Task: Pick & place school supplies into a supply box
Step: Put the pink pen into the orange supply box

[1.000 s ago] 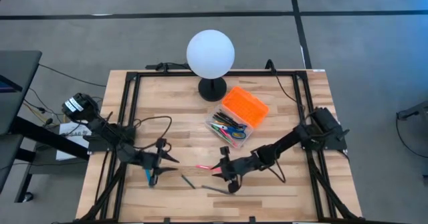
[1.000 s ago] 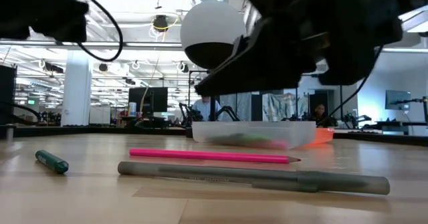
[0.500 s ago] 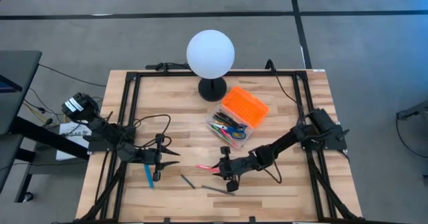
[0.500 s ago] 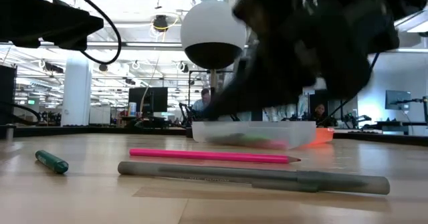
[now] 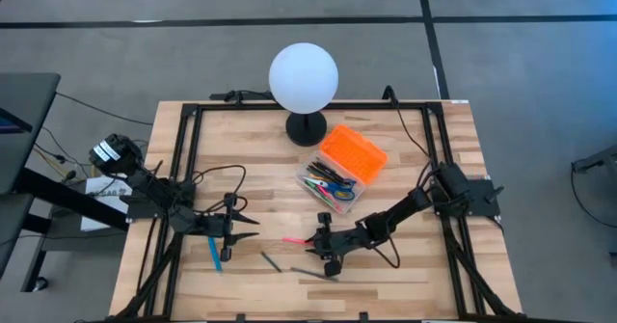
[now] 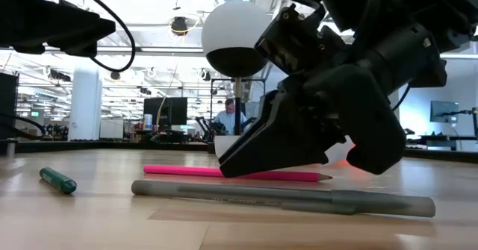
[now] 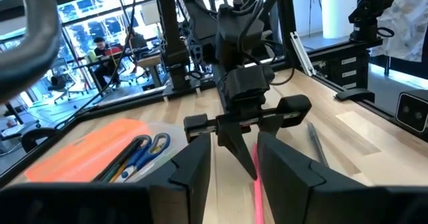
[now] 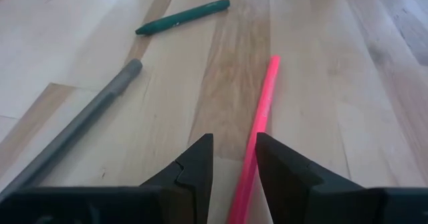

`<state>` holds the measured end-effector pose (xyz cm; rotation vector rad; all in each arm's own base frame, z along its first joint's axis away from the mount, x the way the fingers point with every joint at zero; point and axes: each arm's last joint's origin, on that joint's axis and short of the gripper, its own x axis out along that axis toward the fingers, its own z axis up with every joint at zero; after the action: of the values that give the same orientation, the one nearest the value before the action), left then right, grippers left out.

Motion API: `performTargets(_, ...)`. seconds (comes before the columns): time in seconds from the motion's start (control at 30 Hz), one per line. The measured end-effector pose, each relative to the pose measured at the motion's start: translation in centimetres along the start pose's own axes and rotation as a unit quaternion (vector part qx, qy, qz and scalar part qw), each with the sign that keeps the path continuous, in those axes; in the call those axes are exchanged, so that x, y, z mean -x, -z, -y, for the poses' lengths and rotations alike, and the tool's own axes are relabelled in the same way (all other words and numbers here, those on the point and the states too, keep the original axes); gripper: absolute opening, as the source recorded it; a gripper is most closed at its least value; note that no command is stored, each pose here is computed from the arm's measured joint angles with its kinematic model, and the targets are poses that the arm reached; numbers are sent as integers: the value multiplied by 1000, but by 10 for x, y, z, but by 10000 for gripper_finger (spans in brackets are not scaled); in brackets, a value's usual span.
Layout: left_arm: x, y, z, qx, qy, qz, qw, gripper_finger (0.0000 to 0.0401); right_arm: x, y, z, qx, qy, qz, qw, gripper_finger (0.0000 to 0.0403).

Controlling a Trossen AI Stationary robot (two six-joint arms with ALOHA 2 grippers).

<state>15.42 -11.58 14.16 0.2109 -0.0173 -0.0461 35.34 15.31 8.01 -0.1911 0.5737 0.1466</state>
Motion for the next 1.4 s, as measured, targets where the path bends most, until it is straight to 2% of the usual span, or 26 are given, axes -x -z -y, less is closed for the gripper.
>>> performTargets(0.5, 0, 1, 0, 1, 1, -3, 1000, 118, 0, 0, 0, -16, 1, -1, 1000, 108)
performTargets(0.9, 0, 1, 0, 1, 1, -4, 1000, 118, 1, 5, 2, -50, 44, -30, 997, 105)
performTargets(1.03, 0, 1, 0, 1, 1, -4, 1000, 118, 1, 6, 2, -41, 45, -37, 997, 84)
performTargets(1.3, 0, 1, 0, 4, 1, -4, 1000, 118, 2, 9, 2, -28, 43, -55, 997, 10)
performTargets(1.4, 0, 1, 0, 3, 1, -4, 1000, 118, 2, 10, 2, -23, 41, -56, 997, 11)
